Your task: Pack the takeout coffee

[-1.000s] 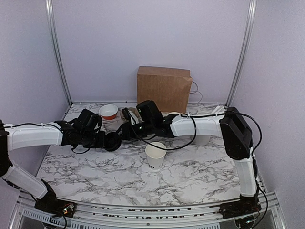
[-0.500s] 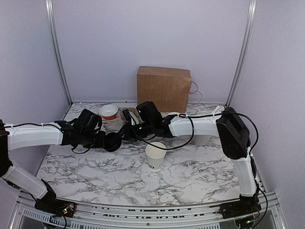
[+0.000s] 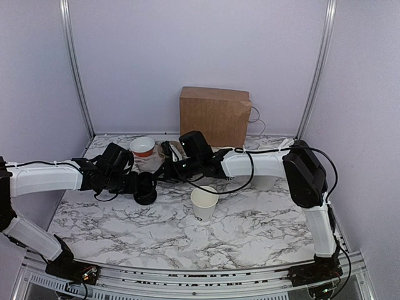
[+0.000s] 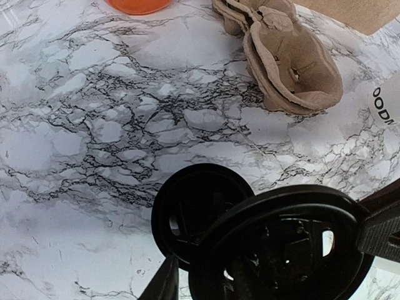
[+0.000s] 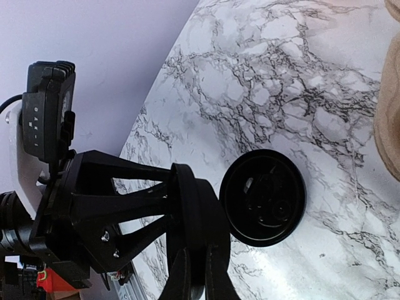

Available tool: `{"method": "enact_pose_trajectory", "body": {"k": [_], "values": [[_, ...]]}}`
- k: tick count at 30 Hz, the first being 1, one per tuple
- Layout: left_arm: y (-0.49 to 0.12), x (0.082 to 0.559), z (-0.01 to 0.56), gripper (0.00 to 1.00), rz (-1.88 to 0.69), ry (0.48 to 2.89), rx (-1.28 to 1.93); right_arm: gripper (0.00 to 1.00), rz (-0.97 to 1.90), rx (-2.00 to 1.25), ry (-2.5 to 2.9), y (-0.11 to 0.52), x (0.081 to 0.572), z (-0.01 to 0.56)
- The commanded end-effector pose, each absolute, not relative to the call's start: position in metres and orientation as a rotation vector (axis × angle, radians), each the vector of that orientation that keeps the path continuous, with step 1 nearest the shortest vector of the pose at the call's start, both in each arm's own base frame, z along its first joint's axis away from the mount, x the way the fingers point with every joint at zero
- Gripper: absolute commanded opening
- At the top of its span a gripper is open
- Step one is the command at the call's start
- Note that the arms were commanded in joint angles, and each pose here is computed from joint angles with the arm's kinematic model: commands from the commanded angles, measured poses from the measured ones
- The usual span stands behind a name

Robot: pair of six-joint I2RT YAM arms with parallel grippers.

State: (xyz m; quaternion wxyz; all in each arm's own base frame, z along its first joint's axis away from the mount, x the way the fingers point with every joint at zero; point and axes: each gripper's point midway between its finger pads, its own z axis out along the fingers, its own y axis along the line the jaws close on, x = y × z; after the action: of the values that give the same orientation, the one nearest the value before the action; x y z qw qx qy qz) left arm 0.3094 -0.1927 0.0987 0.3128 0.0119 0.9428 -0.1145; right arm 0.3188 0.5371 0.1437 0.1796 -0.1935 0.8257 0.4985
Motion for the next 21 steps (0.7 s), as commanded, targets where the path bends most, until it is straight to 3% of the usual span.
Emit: {"method": "enact_pose_trajectory", "body": {"k": [1, 11, 21], "values": [[-0.194, 0.313, 0.113, 0.35, -0.303, 2.453, 0.031, 0.0, 1.425, -0.563, 2.246, 0.546, 0.328, 0.168], [-0.207, 0.3, 0.163, 0.51, -0.5, 2.375, 0.084, 0.0, 1.213, -0.566, 2.178, 0.526, 0.345, 0.194], [-0.227, 0.291, 0.229, 0.56, -0.769, 2.25, 0.059, 0.0, 1.009, -0.57, 2.045, 0.494, 0.356, 0.241]]}}
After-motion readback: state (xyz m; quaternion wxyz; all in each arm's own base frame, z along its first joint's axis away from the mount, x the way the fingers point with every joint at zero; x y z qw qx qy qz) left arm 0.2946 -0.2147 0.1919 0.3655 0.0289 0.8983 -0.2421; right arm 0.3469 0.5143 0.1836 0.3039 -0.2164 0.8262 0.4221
